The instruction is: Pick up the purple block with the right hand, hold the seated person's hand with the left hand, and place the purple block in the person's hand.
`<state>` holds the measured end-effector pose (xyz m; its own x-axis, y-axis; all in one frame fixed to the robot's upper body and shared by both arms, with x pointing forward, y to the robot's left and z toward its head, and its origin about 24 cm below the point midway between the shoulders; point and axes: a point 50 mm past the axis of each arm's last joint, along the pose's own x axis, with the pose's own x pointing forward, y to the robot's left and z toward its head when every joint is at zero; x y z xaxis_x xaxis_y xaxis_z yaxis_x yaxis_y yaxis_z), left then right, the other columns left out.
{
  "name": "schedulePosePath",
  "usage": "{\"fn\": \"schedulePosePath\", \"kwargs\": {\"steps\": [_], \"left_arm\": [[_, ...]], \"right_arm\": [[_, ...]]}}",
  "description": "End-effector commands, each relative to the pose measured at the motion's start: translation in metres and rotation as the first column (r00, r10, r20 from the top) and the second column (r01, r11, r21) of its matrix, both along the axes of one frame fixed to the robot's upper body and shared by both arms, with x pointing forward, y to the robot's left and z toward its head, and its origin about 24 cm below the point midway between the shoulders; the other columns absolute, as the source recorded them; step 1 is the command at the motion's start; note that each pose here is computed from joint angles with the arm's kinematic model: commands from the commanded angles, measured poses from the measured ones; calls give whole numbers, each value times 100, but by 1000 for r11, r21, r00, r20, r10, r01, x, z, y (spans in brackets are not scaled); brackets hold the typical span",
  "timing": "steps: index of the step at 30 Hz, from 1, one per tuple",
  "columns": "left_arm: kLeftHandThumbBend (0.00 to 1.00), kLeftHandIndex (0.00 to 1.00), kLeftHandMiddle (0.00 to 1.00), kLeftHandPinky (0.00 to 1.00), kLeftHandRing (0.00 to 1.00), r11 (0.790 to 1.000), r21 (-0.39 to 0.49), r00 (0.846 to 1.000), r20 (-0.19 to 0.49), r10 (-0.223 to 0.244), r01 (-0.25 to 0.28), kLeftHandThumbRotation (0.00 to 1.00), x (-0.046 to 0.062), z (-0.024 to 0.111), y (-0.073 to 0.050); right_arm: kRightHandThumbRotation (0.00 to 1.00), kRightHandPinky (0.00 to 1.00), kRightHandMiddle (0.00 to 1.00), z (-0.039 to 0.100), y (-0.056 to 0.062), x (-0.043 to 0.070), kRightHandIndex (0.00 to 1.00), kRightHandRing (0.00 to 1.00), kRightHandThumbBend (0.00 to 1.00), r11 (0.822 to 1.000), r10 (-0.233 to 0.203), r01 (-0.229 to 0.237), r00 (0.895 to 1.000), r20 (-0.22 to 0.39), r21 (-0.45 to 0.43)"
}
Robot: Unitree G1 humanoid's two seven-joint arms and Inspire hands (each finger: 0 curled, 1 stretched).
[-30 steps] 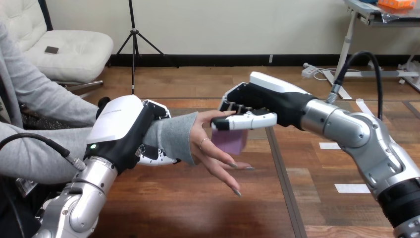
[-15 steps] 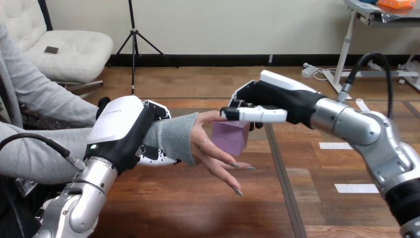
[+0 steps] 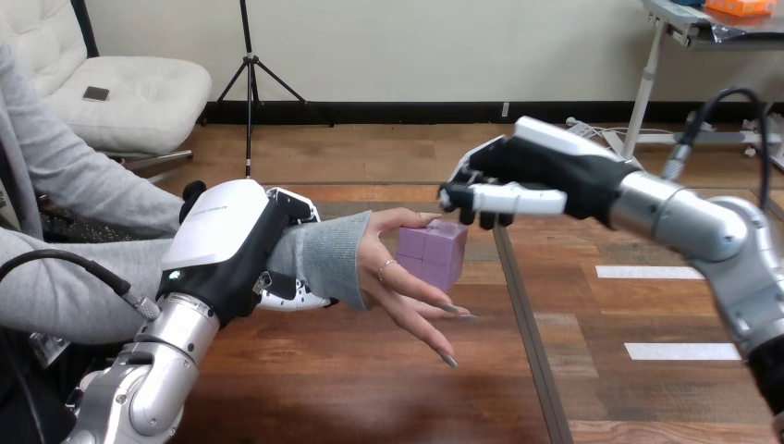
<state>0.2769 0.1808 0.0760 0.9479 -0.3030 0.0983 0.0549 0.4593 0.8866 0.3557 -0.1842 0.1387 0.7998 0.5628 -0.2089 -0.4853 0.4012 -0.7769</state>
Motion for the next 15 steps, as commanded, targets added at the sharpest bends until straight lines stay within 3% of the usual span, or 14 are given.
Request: {"fn": "schedulePosePath", "kwargs": {"steps": [1,15], "left_arm": [[67,34,33,21,28,998,-29,983,180,-43,49,0,6,40,-8],[68,34,33,20,27,998,-38,981,189,-33,41,0,4,40,-8]], "right_arm": [[94,47,56,28,-10,2,60,52,85,1000,-11,9,996,88,27],[92,50,57,26,-24,-9,60,53,84,995,-31,22,995,100,92]]}}
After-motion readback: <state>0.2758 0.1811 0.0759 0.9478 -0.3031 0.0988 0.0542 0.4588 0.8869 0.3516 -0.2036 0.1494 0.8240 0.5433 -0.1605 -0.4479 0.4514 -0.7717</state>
